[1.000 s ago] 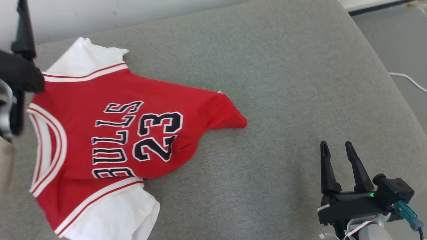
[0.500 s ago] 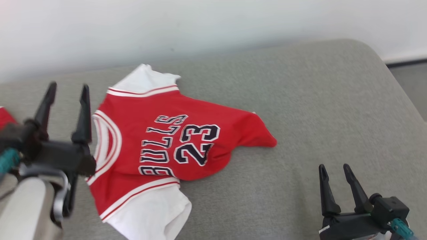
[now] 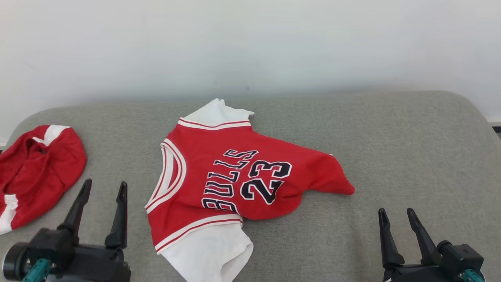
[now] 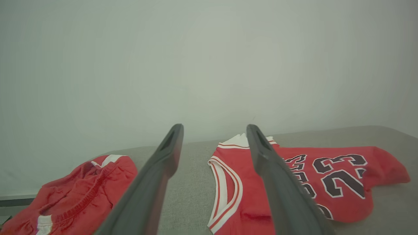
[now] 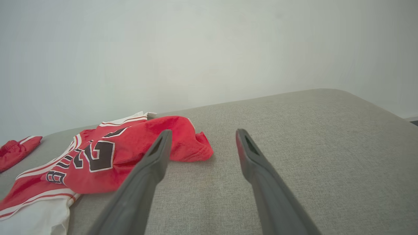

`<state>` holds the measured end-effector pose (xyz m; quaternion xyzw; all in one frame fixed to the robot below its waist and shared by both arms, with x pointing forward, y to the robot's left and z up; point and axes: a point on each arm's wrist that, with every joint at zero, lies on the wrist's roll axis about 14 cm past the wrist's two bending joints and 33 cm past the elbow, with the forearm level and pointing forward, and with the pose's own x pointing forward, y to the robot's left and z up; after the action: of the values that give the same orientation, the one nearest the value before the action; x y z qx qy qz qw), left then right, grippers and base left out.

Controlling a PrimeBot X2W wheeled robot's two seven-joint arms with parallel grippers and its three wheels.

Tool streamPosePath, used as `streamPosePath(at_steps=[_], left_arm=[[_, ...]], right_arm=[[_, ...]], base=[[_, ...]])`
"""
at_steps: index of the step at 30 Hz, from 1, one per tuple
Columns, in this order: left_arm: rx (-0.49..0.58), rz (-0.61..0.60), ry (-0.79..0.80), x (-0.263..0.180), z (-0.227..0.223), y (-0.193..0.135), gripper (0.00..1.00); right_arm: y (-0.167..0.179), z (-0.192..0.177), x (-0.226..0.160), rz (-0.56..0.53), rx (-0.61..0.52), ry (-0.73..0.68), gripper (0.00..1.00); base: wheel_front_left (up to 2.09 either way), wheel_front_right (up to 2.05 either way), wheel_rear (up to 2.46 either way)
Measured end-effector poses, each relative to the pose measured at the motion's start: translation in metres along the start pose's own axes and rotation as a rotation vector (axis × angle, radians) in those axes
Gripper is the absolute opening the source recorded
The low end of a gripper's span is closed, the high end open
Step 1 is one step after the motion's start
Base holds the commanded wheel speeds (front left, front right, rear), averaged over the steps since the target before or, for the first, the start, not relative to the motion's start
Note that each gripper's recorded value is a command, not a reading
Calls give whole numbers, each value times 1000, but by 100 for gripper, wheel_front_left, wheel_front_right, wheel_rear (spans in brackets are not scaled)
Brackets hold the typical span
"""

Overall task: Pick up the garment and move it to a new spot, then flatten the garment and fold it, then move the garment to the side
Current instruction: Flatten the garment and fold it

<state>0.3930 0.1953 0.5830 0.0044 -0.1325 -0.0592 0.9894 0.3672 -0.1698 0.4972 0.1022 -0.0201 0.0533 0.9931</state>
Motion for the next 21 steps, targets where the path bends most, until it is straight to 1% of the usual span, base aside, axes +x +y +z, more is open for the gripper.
streamPosePath(at_steps=[7, 10, 13, 21], left_arm=[[-29, 71, 5, -32, 0, 6, 100], [-45, 109, 13, -43, -3, 9, 100], [-33, 120, 38, -53, -10, 9, 100], [-37, 137, 30, -58, -9, 11, 100]], right_arm=[[13, 3, 6, 41, -1, -6, 100], [14, 0, 5, 47, -2, 10, 100], [15, -2, 6, 52, -4, 17, 100], [18, -5, 8, 62, -7, 32, 100]], base=[[0, 0, 0], [0, 0, 0], [0, 0, 0], [0, 0, 0]])
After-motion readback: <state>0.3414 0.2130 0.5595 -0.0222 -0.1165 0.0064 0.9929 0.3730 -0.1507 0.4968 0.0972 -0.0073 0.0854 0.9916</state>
